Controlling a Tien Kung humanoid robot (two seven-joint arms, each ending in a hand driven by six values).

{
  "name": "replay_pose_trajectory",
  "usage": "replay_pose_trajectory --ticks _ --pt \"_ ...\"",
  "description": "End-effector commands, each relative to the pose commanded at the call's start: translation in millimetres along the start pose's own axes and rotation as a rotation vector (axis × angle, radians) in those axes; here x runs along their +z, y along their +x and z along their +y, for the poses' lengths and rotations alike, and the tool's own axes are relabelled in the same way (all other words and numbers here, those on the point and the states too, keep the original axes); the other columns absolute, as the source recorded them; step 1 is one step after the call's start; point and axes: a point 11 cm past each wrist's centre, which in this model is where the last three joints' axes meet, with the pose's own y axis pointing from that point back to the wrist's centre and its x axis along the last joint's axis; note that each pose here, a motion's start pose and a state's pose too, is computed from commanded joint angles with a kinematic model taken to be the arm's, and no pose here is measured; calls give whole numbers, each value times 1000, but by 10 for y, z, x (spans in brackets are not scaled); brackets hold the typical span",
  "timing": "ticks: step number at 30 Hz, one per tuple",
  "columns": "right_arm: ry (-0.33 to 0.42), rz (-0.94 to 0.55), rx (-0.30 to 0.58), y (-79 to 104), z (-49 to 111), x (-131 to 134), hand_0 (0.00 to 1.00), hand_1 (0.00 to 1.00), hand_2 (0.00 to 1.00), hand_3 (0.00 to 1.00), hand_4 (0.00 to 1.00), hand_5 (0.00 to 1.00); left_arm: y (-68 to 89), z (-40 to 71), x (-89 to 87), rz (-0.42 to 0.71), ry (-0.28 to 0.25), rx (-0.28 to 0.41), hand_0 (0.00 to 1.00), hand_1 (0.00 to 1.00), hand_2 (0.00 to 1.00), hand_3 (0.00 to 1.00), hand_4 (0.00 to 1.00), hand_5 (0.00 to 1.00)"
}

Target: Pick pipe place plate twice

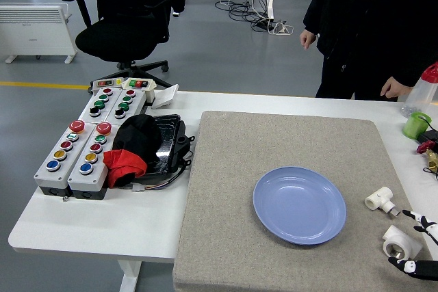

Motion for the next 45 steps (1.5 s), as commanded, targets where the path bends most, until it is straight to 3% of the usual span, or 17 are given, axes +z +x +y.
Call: replay_pose_trajectory --ticks 6,7,12,13,18,19,24,25,34,39,45 --pt "-13 42 20 -36 -61 13 886 841 913 919 864 432 -7 1 2 -1 0 -2 655 633 636 558 394 998" --pt "-15 52 18 -44 -70 12 729 734 751 846 829 374 -7 1 3 -1 0 -2 654 633 636 559 393 998" --pt "2 84 17 -79 -95 -4 729 734 751 846 829 374 -7 3 8 -5 -1 -2 654 633 636 559 393 998" --pt "4 88 17 -84 -97 -5 514 600 618 801 706 190 -7 3 8 -5 -1 -2 654 633 636 558 394 998" --pt "0 116 7 -126 -118 15 514 600 618 801 706 190 -9 5 12 -5 -2 -2 654 633 636 558 394 998" --pt "1 120 13 -128 -124 15 425 546 583 756 661 143 -10 5 11 -4 -1 -3 654 633 636 558 395 998" --pt "27 112 39 -126 -144 3 425 546 583 756 661 143 -15 6 12 -4 -1 -4 654 633 636 558 395 998" --pt "32 112 42 -126 -146 2 361 500 548 702 546 37 -15 6 12 -4 -1 -4 654 633 636 558 394 998" --pt "87 96 86 -48 -140 -101 313 455 537 657 513 2 -23 6 9 -3 0 -7 654 633 635 558 394 998" --pt "165 69 135 29 -186 -372 282 441 536 631 492 2 -44 5 0 -8 4 -11 654 633 636 556 394 998" --pt "278 50 126 -37 -305 -824 284 439 536 625 480 2 -58 2 -14 -10 7 -14 654 633 635 556 394 998"
